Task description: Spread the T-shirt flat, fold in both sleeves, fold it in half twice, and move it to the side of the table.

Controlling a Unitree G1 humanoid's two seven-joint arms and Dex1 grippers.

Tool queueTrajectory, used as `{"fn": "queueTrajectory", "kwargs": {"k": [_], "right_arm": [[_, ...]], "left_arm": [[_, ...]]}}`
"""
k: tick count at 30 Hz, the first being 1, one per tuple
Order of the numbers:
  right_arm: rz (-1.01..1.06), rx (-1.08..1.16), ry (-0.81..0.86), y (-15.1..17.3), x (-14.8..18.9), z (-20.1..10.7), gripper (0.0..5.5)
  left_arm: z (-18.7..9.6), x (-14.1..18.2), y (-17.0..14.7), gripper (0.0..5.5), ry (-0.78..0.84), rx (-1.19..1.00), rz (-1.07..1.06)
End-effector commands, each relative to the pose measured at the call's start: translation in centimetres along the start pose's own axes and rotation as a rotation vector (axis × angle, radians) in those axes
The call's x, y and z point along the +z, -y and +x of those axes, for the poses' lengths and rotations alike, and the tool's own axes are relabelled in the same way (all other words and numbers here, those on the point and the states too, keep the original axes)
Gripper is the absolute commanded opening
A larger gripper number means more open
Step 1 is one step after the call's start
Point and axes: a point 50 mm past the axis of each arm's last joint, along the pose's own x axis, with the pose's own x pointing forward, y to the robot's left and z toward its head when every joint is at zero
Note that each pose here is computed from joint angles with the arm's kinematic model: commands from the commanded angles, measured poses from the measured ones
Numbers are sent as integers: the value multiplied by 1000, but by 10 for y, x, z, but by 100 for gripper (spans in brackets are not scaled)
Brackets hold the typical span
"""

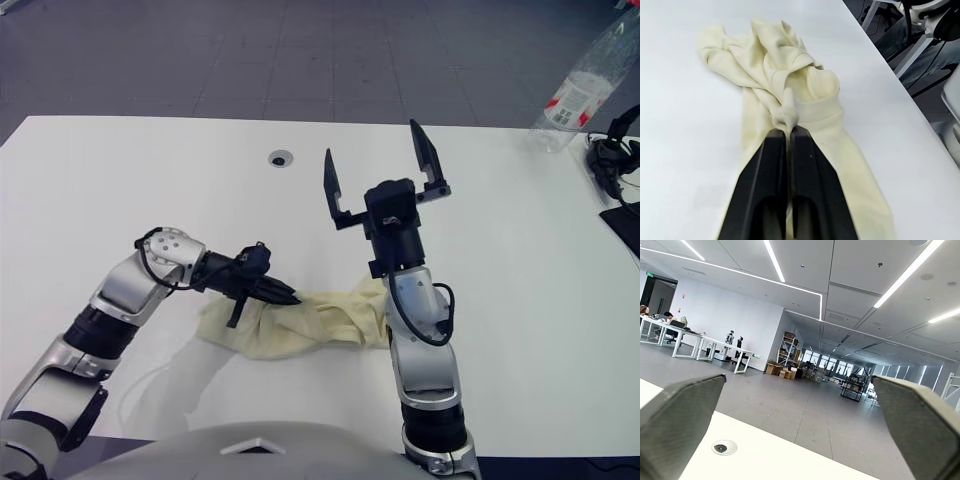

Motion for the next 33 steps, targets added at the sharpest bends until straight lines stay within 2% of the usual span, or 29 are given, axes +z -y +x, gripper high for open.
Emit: {"fn": "queueTrajectory", "kwargs": {"k": [1, 9, 12, 16, 26, 30, 33], "right_arm": [[-1, -2, 3, 0, 1, 2, 540], [-7, -71, -25, 14, 6, -4, 540], [-9, -48, -119, 28, 0, -7, 540], [-108, 150, -248, 38, -11, -19, 540], [-234, 960, -409, 48, -9, -73, 540], [-210, 1138, -476, 40, -5, -96, 540], [-205, 1189, -566, 33, -8, -113, 540]], "left_arm": [[-15, 5, 3, 1, 52, 138, 74], [-32, 5, 44, 1, 87, 218, 152], [-35, 6, 60, 1, 65, 282, 212], [-31, 3, 79, 1, 57, 395, 239], [-18, 0, 90, 1, 162, 638, 178], [-14, 2, 93, 1, 199, 681, 154], [-12, 7, 99, 1, 240, 668, 147]]}}
